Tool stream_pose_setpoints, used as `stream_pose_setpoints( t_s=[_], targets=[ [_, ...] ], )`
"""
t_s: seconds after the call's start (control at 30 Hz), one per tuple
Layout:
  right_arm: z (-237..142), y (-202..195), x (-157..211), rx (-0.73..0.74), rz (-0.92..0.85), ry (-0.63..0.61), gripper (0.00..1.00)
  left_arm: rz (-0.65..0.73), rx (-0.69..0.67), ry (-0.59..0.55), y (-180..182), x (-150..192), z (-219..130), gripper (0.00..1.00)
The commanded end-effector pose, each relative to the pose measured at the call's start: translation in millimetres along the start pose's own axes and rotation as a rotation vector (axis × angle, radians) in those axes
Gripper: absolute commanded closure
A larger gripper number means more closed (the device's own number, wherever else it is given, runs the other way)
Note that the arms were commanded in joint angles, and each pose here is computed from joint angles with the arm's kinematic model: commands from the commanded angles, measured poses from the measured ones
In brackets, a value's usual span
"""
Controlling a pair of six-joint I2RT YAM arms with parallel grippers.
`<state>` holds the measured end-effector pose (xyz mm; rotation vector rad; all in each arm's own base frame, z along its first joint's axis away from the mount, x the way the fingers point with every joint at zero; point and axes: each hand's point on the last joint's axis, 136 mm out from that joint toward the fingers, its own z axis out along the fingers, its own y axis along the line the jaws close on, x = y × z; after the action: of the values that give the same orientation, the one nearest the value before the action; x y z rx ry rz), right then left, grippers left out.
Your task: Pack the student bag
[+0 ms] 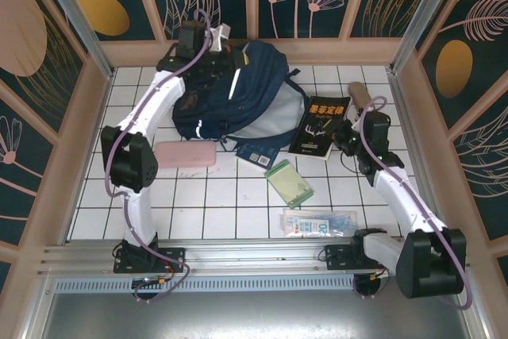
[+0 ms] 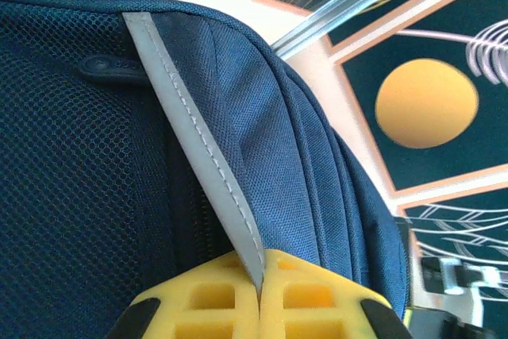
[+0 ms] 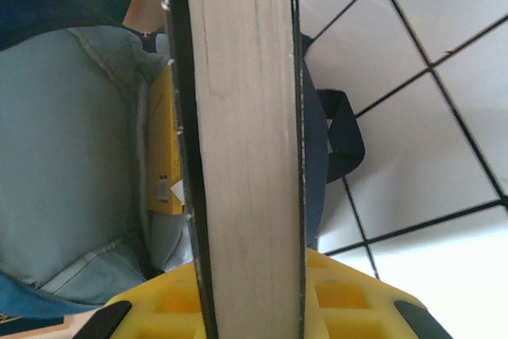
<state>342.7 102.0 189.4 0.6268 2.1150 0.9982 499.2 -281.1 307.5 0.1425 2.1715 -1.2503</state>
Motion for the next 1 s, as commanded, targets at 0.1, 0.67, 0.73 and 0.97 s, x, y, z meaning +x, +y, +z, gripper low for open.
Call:
stream_pose_setpoints(
  t_s=[0.1, 0.67, 0.73, 0.97],
  targets=[
    [15.4, 85.3, -19.7, -0.259, -0.04, -0.001, 1.0, 0.093, 0.229, -0.092, -65.2, -30.0, -53.0, 1.0],
    [101.0, 138.6, 20.0, -0.511, 0.045, 0.321, 1.0, 0.048, 0.324, -0.078, -71.7, -29.2, -53.4, 1.0],
    [113.4, 145.1, 18.3, -0.532, 0.062, 0.334, 1.0, 0.047, 0.324, -0.075, -71.5, -28.4, -53.5, 1.0],
    [173.2, 164.9, 35.5, -0.499, 0.003, 0.367, 1.0, 0.033, 0.324, -0.063, -66.8, -26.0, -49.4, 1.0]
  ],
)
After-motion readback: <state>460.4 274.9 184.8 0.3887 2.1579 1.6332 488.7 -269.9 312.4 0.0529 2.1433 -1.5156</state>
